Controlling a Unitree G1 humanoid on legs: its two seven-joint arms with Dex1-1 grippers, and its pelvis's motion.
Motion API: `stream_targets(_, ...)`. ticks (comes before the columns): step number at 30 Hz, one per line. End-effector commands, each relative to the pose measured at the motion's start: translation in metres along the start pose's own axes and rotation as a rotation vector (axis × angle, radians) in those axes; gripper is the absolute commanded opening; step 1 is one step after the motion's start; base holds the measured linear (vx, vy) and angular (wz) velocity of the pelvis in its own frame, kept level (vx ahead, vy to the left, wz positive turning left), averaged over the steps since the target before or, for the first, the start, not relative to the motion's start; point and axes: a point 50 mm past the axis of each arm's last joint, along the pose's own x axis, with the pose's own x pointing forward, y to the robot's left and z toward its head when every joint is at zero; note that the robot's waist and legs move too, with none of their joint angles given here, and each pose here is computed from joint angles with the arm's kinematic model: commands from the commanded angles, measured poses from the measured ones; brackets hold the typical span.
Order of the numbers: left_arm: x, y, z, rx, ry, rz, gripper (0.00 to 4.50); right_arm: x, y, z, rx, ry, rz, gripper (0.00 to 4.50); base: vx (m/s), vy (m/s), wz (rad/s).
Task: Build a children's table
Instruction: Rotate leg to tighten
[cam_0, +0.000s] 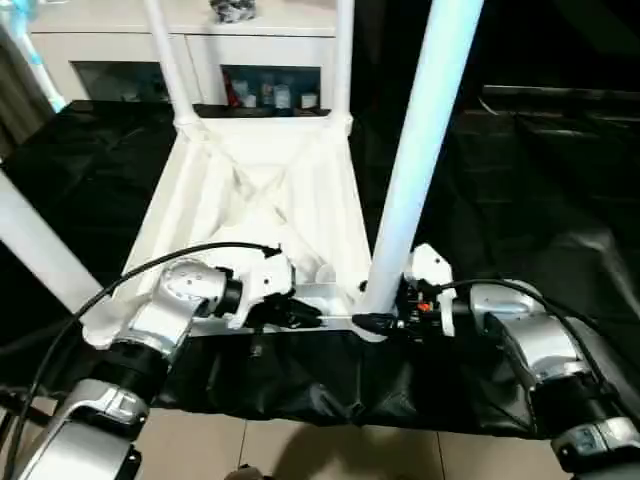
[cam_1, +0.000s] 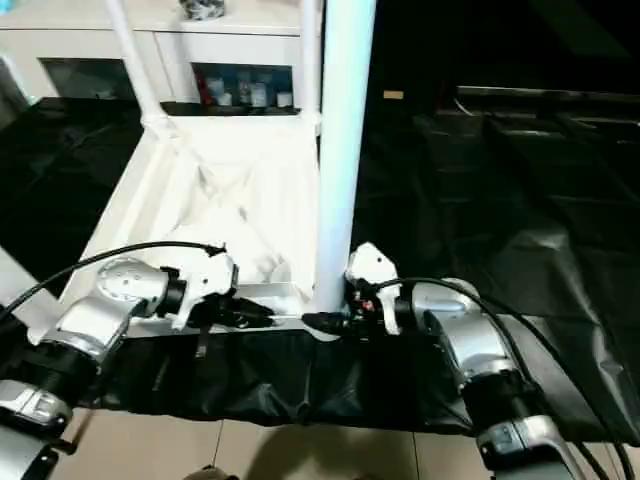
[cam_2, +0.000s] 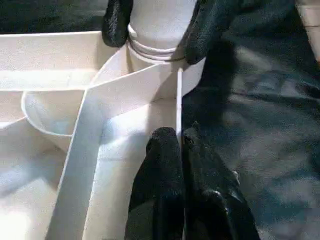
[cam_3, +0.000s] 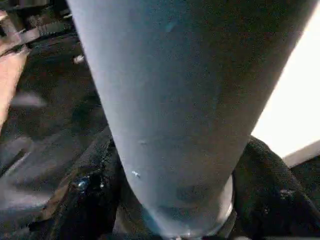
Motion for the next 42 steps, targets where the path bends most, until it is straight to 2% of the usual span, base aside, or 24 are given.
stream_targets(1,0.008,0.008,0.009,0.003,0.002,0.082,0.00,0.009,0.004,-0.003,0.019,0.006,-0.048,2.62,0.000,0.000,0.00)
stream_targets(2,0.023,0.011,0.018,-0.023,-0.036,0.156,0.00,0.015,-0.003,-0.006,0.068,-0.008,-0.223,2.62,0.000,0.000,0.00)
stream_targets(3,0.030,0.011,0.021,-0.030,-0.047,0.183,0.00,0.018,-0.005,-0.007,0.091,-0.014,-0.291,2.62,0.000,0.000,0.00)
stream_targets(4,0.046,0.008,0.028,-0.033,-0.059,0.207,0.00,0.024,-0.009,-0.008,0.147,-0.031,-0.412,2.62,0.000,0.000,0.00)
stream_targets(7,0.065,0.003,0.037,-0.046,-0.084,0.217,0.00,0.035,-0.008,-0.005,0.181,-0.045,-0.493,2.62,0.000,0.000,0.00)
stream_targets(8,0.065,0.003,0.037,-0.046,-0.084,0.217,0.00,0.035,-0.008,-0.005,0.181,-0.045,-0.493,2.62,0.000,0.000,0.00)
stream_targets(9,0.075,-0.001,0.042,-0.026,-0.078,0.217,0.00,0.045,-0.006,-0.001,0.198,-0.060,-0.528,2.62,0.000,0.000,0.00)
stream_targets(13,0.084,-0.006,0.047,-0.007,-0.076,0.211,0.00,0.057,-0.003,0.008,0.212,-0.098,-0.573,2.62,0.000,0.000,0.00)
stream_targets(14,0.085,-0.007,0.048,-0.004,-0.080,0.205,0.00,0.060,-0.001,0.013,0.207,-0.134,-0.561,2.97,0.000,0.000,0.00)
stream_targets(16,0.081,-0.007,0.045,-0.001,-0.073,0.208,0.00,0.058,-0.001,0.015,0.217,-0.152,-0.544,3.31,0.000,0.000,0.00)
stream_targets(18,0.075,-0.005,0.041,0.000,-0.065,0.210,0.00,0.054,-0.001,0.014,0.216,-0.154,-0.523,3.33,0.000,0.000,0.00)
stream_targets(19,0.071,-0.004,0.039,0.002,-0.061,0.211,0.00,0.051,-0.002,0.013,0.203,-0.150,-0.514,3.43,0.000,0.000,0.00)
stream_targets(20,0.066,-0.004,0.036,0.007,-0.057,0.207,0.00,0.047,-0.003,0.012,0.176,-0.140,-0.504,3.73,0.000,0.000,0.00)
stream_targets(22,0.056,-0.004,0.030,0.014,-0.052,0.188,0.00,0.039,-0.005,0.011,0.146,-0.124,-0.467,3.79,0.000,0.000,0.00)
stream_targets(24,0.051,-0.004,0.026,0.013,-0.045,0.177,0.00,0.034,-0.007,0.010,0.121,-0.112,-0.438,3.79,0.000,0.000,0.00)
stream_targets(26,0.035,-0.005,0.016,0.026,-0.025,0.139,0.00,0.023,-0.008,0.008,0.052,-0.075,-0.316,3.79,0.000,0.000,0.00)
stream_targets(33,0.017,-0.004,0.007,0.042,0.001,0.091,0.00,0.009,-0.001,0.009,-0.011,-0.044,-0.086,3.79,0.000,0.000,0.00)
stream_targets(34,0.008,-0.004,0.003,0.041,0.003,0.061,0.00,0.004,0.000,0.008,-0.036,-0.019,-0.001,3.79,0.000,0.000,0.00)
stream_targets(36,0.002,-0.005,0.001,0.039,0.004,0.038,0.00,0.002,-0.001,0.008,-0.050,-0.004,0.038,3.79,0.000,0.000,0.00)
stream_targets(38,-0.002,-0.004,0.000,0.037,0.010,0.023,0.00,0.001,-0.001,0.008,-0.050,0.004,0.075,3.52,0.000,0.000,0.00)
stream_targets(41,-0.008,-0.002,-0.001,0.046,0.022,0.006,0.00,0.001,0.000,0.010,-0.051,0.010,0.118,3.52,0.000,0.000,0.00)
stream_targets(42,-0.009,-0.002,-0.002,0.046,0.024,0.001,0.00,0.001,0.000,0.010,-0.053,0.012,0.127,3.27,0.000,0.000,0.00)
